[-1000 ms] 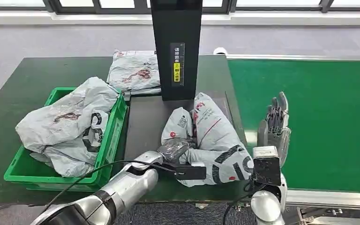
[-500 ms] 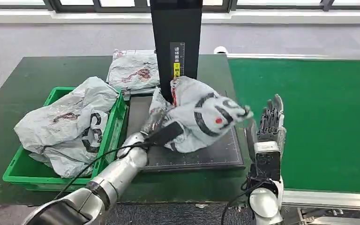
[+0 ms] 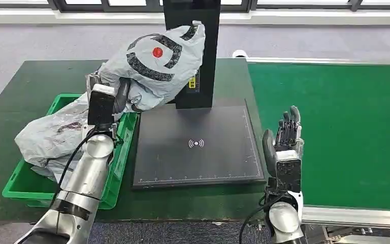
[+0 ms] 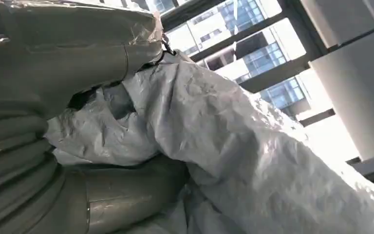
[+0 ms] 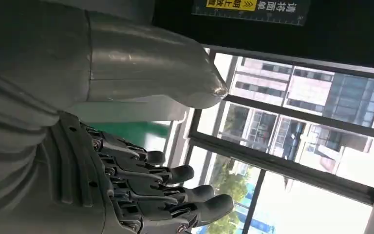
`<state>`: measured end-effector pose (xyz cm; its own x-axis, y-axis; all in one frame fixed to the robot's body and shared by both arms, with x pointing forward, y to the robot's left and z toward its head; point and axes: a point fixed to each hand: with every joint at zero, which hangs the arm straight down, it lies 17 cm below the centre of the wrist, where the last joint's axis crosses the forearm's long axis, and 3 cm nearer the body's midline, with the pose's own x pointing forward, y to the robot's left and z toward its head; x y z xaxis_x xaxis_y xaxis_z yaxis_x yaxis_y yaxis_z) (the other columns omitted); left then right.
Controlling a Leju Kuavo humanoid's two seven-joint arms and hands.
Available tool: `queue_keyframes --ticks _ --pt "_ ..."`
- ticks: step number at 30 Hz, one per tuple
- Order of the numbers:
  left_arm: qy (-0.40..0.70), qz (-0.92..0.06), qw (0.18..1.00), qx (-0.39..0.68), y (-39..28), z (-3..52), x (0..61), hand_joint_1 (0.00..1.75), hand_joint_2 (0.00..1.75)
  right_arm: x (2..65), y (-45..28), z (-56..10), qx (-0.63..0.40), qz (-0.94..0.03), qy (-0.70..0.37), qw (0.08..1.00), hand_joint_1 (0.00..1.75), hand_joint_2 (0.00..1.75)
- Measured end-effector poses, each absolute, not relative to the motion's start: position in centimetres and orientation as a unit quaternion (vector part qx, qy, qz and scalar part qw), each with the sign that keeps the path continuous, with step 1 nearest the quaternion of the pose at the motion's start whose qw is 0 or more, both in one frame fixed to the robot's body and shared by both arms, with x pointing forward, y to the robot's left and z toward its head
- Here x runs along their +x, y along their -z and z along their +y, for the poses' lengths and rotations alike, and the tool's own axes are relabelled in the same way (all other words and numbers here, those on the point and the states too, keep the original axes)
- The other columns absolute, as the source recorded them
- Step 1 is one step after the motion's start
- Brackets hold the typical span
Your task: Moved the parcel from conveyor to table for the left to box.
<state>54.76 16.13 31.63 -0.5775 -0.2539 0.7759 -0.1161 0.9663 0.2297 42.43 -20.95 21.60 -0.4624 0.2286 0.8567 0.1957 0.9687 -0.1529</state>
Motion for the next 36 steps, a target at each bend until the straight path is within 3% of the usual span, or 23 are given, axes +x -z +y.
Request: queue_keyframes --ticks 10,15,22,25,28,30,31,32,36 --pt "0.056 -0.892 0.421 0.156 -33.0 18.6 54.2 1.75 1.75 42.4 -21.5 -21.0 -0.123 -0.854 -0.015 0.506 0.00 1.75" --pt "0.064 -0.865 0.314 0.386 -36.1 25.6 52.0 1.75 1.75 41.9 -20.2 -21.4 -0.118 -0.848 -0.011 0.517 0.00 1.75" --pt "0.131 -0.776 0.228 0.574 -35.9 33.5 48.8 1.75 1.75 41.1 -18.4 -21.6 -0.121 -0.837 -0.015 0.534 0.00 1.75" --pt "0.205 -0.674 0.309 0.638 -30.9 36.7 51.1 1.75 1.75 40.9 -17.3 -21.7 -0.120 -0.825 -0.021 0.551 0.00 1.75" --pt "0.180 -0.556 0.463 0.666 -23.0 42.1 52.3 1.75 1.75 40.9 -16.8 -21.6 -0.111 -0.819 -0.032 0.562 0.00 1.75" --pt "0.198 -0.506 0.514 0.663 -19.3 43.2 52.5 1.75 1.75 41.1 -16.7 -21.7 -0.107 -0.817 -0.039 0.565 0.00 1.75" --pt "0.209 -0.475 0.536 0.667 -17.6 43.9 52.4 1.36 1.75 41.2 -16.7 -21.6 -0.104 -0.818 -0.042 0.565 0.00 1.75" --pt "0.221 -0.450 0.547 0.670 -16.4 44.0 52.2 0.00 1.75 41.4 -16.8 -21.5 -0.101 -0.818 -0.046 0.564 0.00 1.75" --pt "0.302 -0.428 0.538 0.661 -13.2 42.6 52.1 0.00 1.75 42.1 -16.9 -21.2 -0.099 -0.819 -0.056 0.562 0.00 1.75"
